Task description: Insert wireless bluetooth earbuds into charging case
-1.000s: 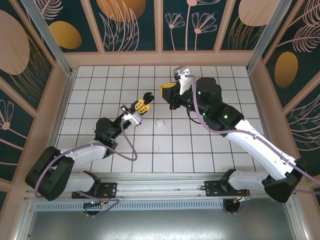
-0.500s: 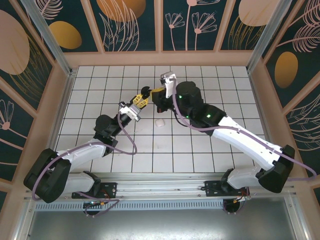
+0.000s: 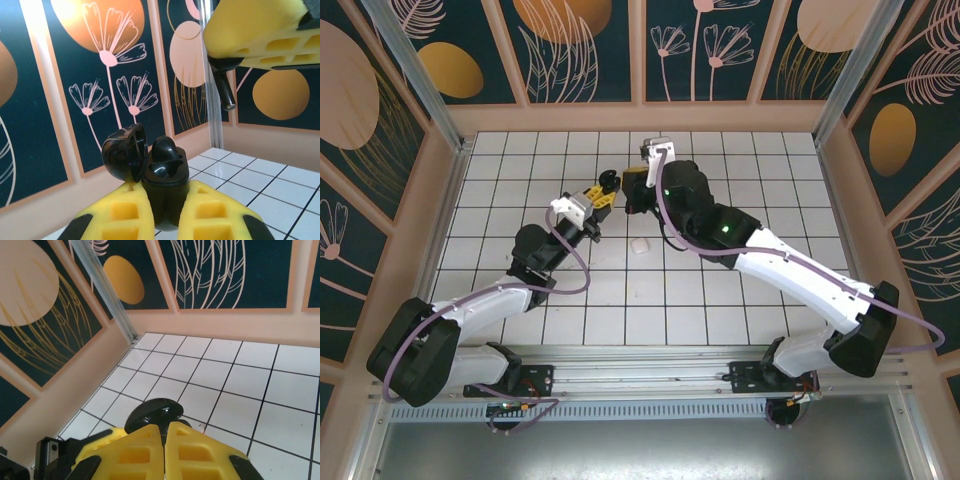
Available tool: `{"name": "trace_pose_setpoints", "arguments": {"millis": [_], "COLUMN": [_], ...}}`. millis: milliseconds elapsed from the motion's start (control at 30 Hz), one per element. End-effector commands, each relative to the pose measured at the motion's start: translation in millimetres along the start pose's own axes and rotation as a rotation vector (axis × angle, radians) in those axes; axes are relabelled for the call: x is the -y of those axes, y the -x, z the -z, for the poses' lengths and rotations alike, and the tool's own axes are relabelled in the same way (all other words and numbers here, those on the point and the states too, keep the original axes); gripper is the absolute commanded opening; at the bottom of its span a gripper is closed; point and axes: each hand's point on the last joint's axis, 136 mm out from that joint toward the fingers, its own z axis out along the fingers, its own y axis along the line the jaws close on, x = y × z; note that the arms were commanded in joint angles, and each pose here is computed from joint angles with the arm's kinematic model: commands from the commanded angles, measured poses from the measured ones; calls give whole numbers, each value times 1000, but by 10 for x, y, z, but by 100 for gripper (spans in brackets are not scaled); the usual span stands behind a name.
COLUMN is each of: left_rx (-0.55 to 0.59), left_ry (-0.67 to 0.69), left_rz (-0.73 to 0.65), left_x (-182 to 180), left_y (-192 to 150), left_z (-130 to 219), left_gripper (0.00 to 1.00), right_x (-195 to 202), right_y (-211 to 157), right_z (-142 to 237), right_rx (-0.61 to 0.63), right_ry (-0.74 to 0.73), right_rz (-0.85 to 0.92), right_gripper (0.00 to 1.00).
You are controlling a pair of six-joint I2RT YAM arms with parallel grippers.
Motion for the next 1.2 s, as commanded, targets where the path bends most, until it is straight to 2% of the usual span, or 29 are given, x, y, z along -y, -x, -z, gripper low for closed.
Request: {"name": "trace_pose_setpoints", "arguments": {"millis": [0,200,467,1167], "left_rx": [-25,-107,-169,-178], "left_ry": [13,-12,-32,-47], "left_rz": [99,172,194,195], "left_x": [-37,-7,34,79], "left_y": [54,-66,-184,-179], "left_z": [-142,-284,-349,-358], "left_gripper": [0,0,0,0], "right_x": [33,127,206,361], "right_y": [159,72,-46,-342], "right_z": [-66,-222,-340,-591], "right_rx": [19,-60,-128,-248], "right_ry": [-77,-190,-281,-401], "right_rz": [-40,-56,-42,34], "right_gripper": [6,6,7,8]}}
